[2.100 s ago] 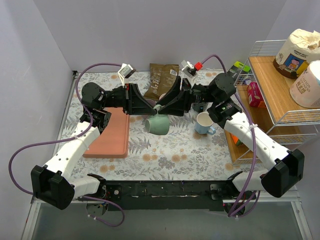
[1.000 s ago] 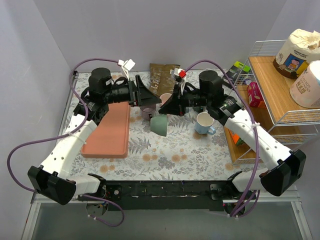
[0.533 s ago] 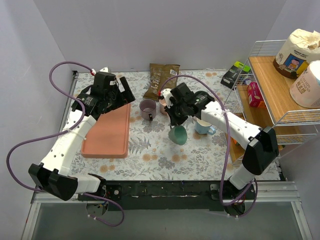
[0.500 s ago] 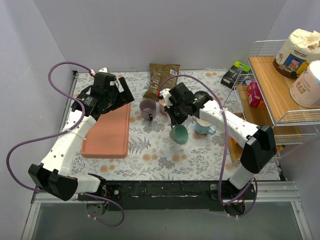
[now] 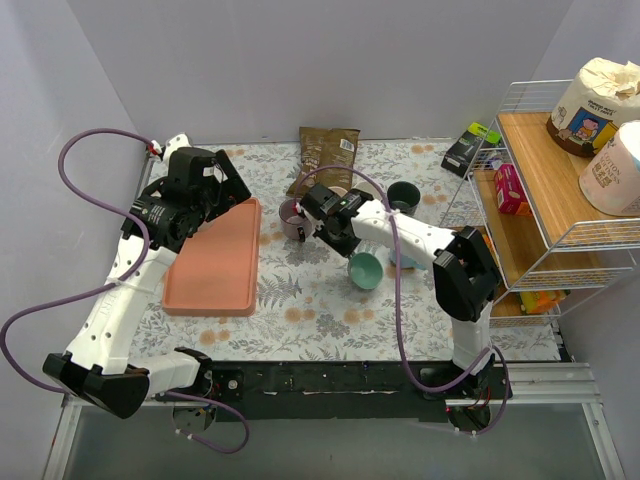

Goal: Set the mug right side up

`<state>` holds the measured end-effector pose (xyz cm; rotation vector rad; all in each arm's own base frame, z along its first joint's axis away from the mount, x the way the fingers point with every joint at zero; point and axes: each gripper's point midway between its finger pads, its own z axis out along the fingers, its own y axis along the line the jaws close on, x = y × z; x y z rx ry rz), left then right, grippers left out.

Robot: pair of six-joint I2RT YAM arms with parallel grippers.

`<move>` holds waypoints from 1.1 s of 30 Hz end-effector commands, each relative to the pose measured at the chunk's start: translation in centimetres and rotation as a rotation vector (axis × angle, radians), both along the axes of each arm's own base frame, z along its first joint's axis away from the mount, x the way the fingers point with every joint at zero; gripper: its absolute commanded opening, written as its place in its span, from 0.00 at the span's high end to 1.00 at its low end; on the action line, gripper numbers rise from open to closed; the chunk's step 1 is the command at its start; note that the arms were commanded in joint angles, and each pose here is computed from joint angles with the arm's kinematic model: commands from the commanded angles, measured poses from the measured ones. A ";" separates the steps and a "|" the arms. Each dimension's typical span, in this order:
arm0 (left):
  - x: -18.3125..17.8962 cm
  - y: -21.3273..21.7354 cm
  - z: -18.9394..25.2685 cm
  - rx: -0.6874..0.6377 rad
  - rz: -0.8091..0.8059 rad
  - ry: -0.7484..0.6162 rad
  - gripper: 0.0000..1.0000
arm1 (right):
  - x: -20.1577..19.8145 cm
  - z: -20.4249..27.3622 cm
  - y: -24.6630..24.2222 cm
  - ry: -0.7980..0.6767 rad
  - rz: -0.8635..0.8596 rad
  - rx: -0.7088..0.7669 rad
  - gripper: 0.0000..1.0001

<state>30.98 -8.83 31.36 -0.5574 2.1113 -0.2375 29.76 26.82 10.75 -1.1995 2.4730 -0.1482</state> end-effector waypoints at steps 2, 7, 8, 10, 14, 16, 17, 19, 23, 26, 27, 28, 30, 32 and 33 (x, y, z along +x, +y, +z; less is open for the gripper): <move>-0.5 1.2 1.5 0.020 0.034 -0.035 0.02 | 1.1 0.2 -0.9 -0.083 0.003 -0.127 0.99; -0.4 1.2 1.6 0.023 0.030 -0.039 0.02 | 1.7 -1.1 -1.4 -0.119 0.013 -0.205 0.99; -0.4 1.0 1.6 0.023 0.023 -0.038 0.02 | 1.7 -1.6 -1.5 -0.117 0.016 -0.222 0.99; -0.3 1.0 1.3 0.025 0.020 -0.029 0.02 | 1.8 -2.0 -1.4 -0.114 0.008 -0.234 0.99; -0.2 0.6 1.0 0.023 0.003 -0.018 0.02 | 1.7 -3.7 -1.3 -0.079 0.012 -0.254 0.99; -0.1 0.6 0.8 0.025 0.002 -0.013 0.02 | 1.8 -3.9 -1.1 -0.080 0.019 -0.258 0.99; -0.2 0.5 0.8 0.024 -0.001 -0.013 0.02 | 1.9 -4.1 -1.2 -0.084 0.018 -0.267 0.94; -0.3 0.6 0.7 0.024 -0.002 -0.011 0.02 | 2.0 -4.3 -1.2 -0.084 0.018 -0.274 0.87; -0.4 0.6 0.5 0.022 -0.005 -0.008 0.02 | 2.1 -4.5 -1.0 -0.080 0.019 -0.275 0.66; -0.5 0.7 0.2 0.019 0.002 -0.002 0.02 | 2.1 -4.3 -0.8 -0.082 0.009 -0.264 0.62; -0.6 0.7 0.2 0.017 0.001 -0.002 0.02 | 2.1 -3.9 -0.6 -0.077 0.004 -0.256 0.60; -0.5 0.7 0.2 0.016 0.004 -0.002 0.02 | 2.1 -3.6 -0.4 -0.075 0.000 -0.244 0.59; -0.6 0.7 0.2 0.011 0.007 -0.001 0.02 | 1.9 -2.5 0.5 -0.062 -0.002 -0.187 0.53; -0.6 0.7 0.0 0.010 0.008 0.002 0.02 | 1.8 -1.4 1.2 -0.065 -0.006 -0.136 0.45; -0.6 0.7 -0.1 0.010 0.009 0.004 0.02 | 1.9 -0.9 1.4 -0.070 -0.006 -0.123 0.36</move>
